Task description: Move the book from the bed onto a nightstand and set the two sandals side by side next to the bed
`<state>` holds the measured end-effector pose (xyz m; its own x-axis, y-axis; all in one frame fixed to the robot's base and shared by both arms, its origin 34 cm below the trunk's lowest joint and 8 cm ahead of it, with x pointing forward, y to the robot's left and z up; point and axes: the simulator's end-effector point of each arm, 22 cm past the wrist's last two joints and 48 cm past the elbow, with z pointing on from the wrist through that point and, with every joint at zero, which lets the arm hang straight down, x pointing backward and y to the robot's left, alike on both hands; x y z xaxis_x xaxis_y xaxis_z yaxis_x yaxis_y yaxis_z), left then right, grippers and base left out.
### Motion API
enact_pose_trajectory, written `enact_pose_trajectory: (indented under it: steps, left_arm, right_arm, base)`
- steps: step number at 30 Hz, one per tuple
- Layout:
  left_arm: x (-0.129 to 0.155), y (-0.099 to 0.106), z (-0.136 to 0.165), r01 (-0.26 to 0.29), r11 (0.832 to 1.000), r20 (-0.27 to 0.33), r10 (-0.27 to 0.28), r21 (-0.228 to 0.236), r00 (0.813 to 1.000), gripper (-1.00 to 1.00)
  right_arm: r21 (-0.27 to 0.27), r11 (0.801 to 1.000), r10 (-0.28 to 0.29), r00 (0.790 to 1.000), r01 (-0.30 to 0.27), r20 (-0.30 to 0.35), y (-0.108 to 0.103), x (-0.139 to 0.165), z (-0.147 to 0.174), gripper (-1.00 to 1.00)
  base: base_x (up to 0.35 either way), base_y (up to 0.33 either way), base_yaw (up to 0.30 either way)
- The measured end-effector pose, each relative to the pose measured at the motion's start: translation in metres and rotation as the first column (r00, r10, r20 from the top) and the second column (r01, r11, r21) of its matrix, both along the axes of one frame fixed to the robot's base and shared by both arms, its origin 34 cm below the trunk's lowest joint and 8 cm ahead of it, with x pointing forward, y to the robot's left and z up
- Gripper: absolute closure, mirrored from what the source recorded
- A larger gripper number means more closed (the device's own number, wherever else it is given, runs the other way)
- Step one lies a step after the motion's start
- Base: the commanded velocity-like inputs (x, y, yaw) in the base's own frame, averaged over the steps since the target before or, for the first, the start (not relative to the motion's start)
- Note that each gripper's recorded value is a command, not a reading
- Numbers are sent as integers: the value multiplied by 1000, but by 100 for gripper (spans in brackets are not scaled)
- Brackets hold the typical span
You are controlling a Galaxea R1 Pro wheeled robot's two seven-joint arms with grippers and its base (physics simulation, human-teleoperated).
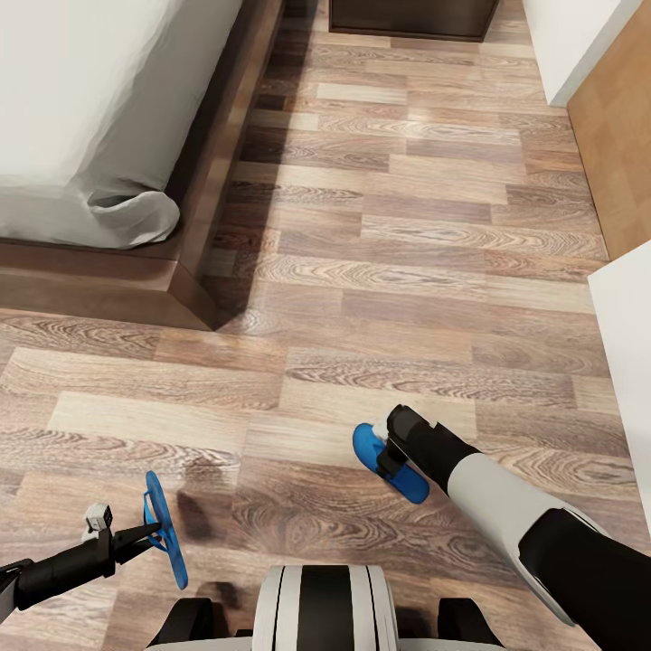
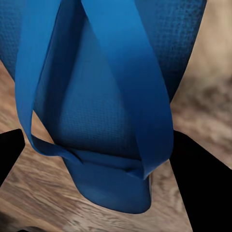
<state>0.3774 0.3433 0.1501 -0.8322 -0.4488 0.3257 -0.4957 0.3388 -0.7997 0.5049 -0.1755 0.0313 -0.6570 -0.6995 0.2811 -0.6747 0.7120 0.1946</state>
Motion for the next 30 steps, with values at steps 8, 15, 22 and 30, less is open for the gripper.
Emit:
enact_pose_trajectory:
  steps: [8,15,22,30]
  left_arm:
    - [0,0,0,0,1000,0,0,0,1000,100]
    - [0,0,0,0,1000,0,0,0,1000,100]
    - [0,0,0,0,1000,0,0,0,1000,100]
    - [3,0,3,-2,1000,9,2,1,1000,100]
  right_arm:
    - [1,1000,0,1000,0,0,0,0,0,100]
    - [1,1000,-2,1000,2,-1,0,0,0,100]
    - [1,1000,-2,1000,2,-1,0,0,0,100]
    - [2,1000,-3,1000,3,7,1,4,4,100]
  base:
    - [0,0,0]
    - [0,0,0]
    - [0,0,0]
    - [0,0,0]
